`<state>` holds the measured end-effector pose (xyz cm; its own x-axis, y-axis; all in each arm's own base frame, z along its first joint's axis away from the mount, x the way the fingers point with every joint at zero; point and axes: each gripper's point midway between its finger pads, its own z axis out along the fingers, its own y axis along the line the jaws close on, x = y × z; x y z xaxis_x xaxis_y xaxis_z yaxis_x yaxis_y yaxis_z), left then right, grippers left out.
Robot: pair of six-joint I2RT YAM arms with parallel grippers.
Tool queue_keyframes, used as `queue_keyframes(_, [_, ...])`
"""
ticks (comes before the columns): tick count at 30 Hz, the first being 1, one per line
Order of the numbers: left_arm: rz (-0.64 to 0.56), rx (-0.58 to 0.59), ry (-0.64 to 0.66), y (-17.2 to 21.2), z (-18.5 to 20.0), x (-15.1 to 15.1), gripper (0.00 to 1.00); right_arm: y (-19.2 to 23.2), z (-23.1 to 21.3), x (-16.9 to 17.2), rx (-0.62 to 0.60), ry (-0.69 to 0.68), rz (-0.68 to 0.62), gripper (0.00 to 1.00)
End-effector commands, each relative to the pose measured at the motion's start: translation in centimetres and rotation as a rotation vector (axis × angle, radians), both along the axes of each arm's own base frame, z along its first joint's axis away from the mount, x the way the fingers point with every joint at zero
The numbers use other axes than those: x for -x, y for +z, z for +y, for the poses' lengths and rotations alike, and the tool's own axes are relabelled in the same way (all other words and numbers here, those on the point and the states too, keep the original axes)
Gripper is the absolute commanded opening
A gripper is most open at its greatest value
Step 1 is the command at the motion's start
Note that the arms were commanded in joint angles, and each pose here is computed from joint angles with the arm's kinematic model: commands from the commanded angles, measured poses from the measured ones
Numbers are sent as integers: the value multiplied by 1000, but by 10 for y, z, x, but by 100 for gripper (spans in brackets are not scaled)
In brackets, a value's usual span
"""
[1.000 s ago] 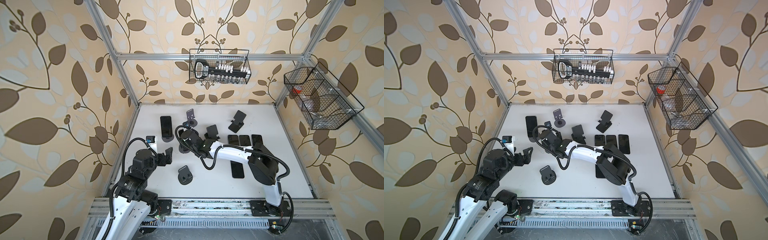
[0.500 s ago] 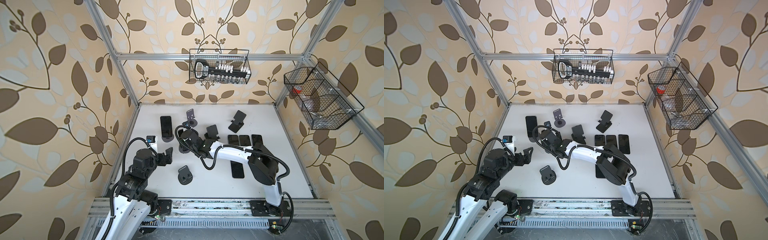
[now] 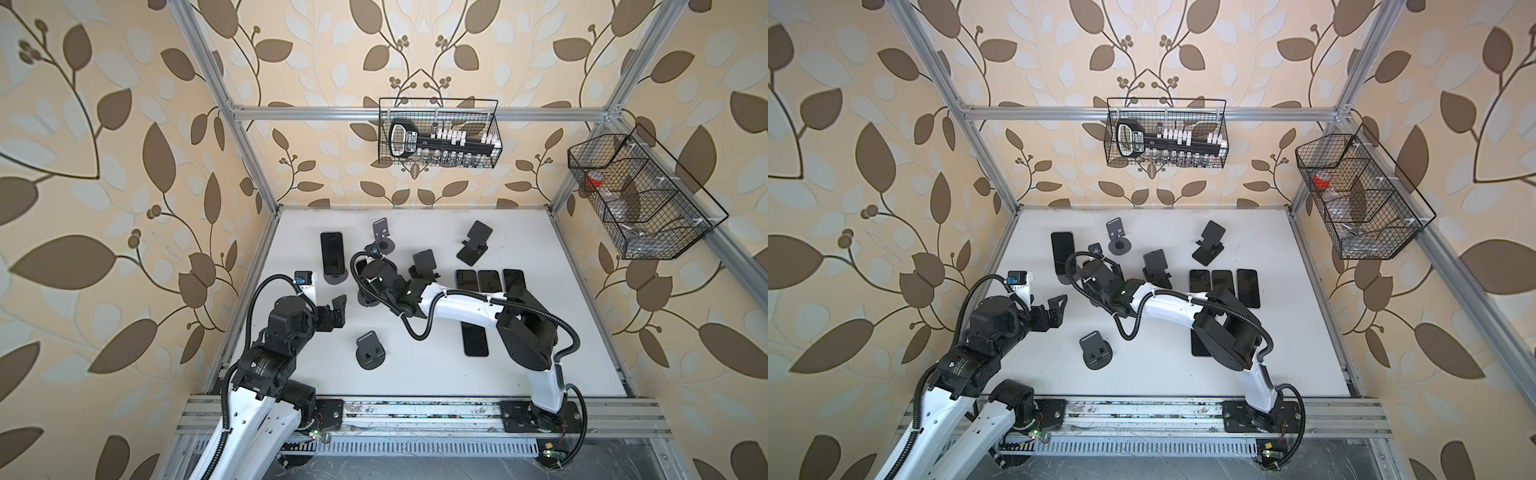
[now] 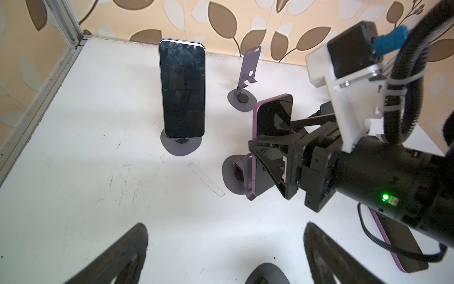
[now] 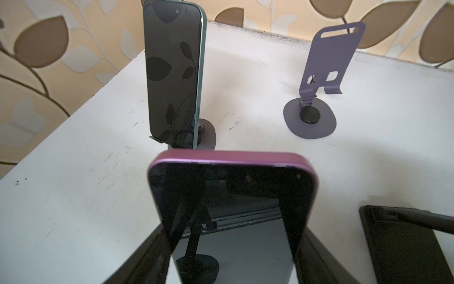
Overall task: Remove the phone from the phone stand
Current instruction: 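Carry the purple-edged phone away from the stand toward the flat phones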
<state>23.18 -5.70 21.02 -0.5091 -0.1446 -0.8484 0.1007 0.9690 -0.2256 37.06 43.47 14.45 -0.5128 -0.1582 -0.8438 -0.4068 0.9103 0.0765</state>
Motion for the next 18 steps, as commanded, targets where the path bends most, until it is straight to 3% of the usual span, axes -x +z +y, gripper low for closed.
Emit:
queue_keyframes(1, [2,15,-6,-1,-3,-3,98,38,3,1,-80,12,-53,67])
queue_keyframes(18, [7,11,1,-2,-2,-3,98,44,-2,3,-90,15,-63,67])
